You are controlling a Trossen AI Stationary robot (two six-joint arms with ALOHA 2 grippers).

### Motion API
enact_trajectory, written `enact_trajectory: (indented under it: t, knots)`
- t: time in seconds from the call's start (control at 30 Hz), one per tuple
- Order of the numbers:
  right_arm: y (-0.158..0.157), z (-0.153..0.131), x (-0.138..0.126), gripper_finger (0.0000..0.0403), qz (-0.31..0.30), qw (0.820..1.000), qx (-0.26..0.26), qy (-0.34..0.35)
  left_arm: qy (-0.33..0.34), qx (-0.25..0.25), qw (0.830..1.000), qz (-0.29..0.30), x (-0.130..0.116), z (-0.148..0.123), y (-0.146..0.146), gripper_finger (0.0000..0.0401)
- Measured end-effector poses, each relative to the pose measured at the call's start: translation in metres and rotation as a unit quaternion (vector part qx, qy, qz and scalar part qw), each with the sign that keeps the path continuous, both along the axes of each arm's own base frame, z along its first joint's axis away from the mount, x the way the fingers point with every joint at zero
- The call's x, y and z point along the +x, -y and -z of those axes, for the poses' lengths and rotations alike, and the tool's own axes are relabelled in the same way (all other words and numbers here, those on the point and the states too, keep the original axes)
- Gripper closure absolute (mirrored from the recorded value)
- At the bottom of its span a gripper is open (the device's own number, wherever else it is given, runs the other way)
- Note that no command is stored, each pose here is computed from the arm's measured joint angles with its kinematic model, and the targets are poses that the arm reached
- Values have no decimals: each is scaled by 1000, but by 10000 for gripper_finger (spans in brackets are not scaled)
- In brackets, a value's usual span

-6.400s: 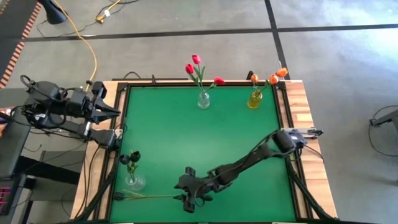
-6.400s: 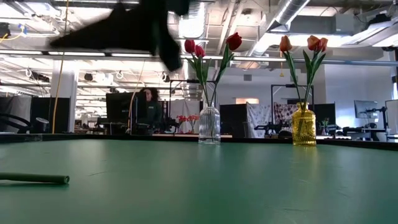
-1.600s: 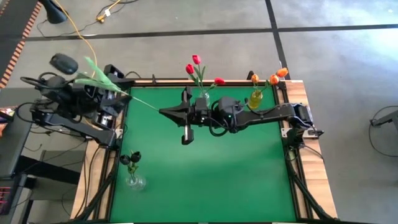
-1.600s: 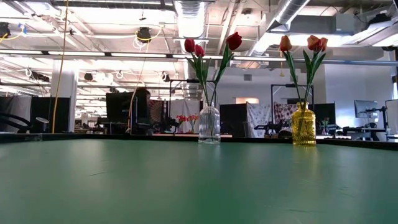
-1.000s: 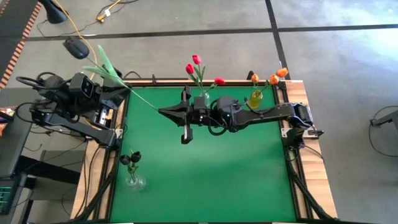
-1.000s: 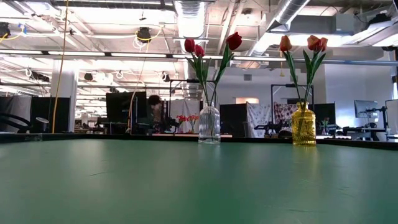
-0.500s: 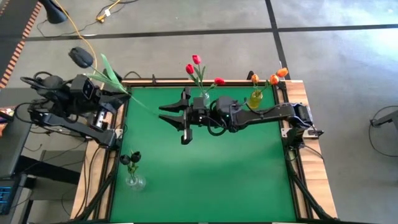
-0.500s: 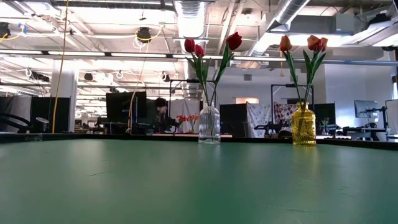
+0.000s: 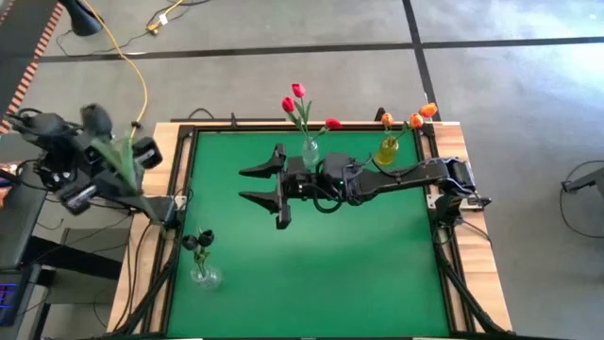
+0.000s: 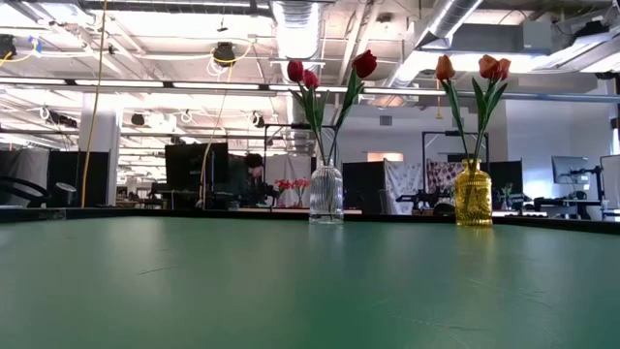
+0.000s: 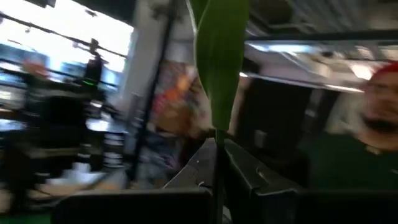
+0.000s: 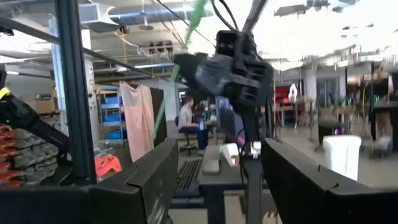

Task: Sort flowers into vase by color
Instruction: Put the black flower into the bottom transparent vase

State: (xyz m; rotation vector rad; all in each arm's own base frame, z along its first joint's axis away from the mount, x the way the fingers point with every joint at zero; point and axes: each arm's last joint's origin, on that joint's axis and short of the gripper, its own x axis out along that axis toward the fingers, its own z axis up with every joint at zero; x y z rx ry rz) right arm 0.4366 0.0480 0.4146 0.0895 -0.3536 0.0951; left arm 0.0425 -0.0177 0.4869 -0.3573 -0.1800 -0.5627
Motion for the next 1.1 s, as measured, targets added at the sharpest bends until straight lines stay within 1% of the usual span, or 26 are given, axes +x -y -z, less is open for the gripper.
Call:
enact_trajectory:
  t: [0.07,0.13,0.23,0.33,0.43,0.6,0.7,0.77,0.87,0.97,1.03,1.1]
  knots:
    - [0,2,1,148,-6,1000,16,-14,-10,8,999,41,-5,3,1,401]
    - [1,4,2,148,-9,999,29,-26,-23,23,997,67,-6,6,3,401]
    - [1,8,3,148,-13,998,39,-45,-49,42,995,80,-3,14,4,401]
    - [-3,10,3,148,-17,997,39,-58,-59,45,993,95,7,23,7,401]
    - [-6,12,3,148,-20,997,38,-69,-62,42,989,129,19,34,12,401]
    - [-10,15,3,148,-26,995,46,-88,-37,33,983,178,35,47,24,401]
    - [-10,18,4,148,-29,993,58,-104,-24,42,977,209,41,56,33,401]
    - [-9,20,4,148,-29,991,62,-114,-28,56,972,226,43,63,39,401]
    - [-9,22,4,148,-33,988,81,-125,-31,87,972,216,45,72,46,401]
    - [-9,22,4,148,-35,987,93,-128,-60,114,971,203,41,82,48,401]
    - [-9,22,4,148,-36,987,93,-128,-83,122,970,192,36,87,47,401]
    - [-9,23,4,148,-36,987,93,-128,-91,122,971,182,31,88,46,401]
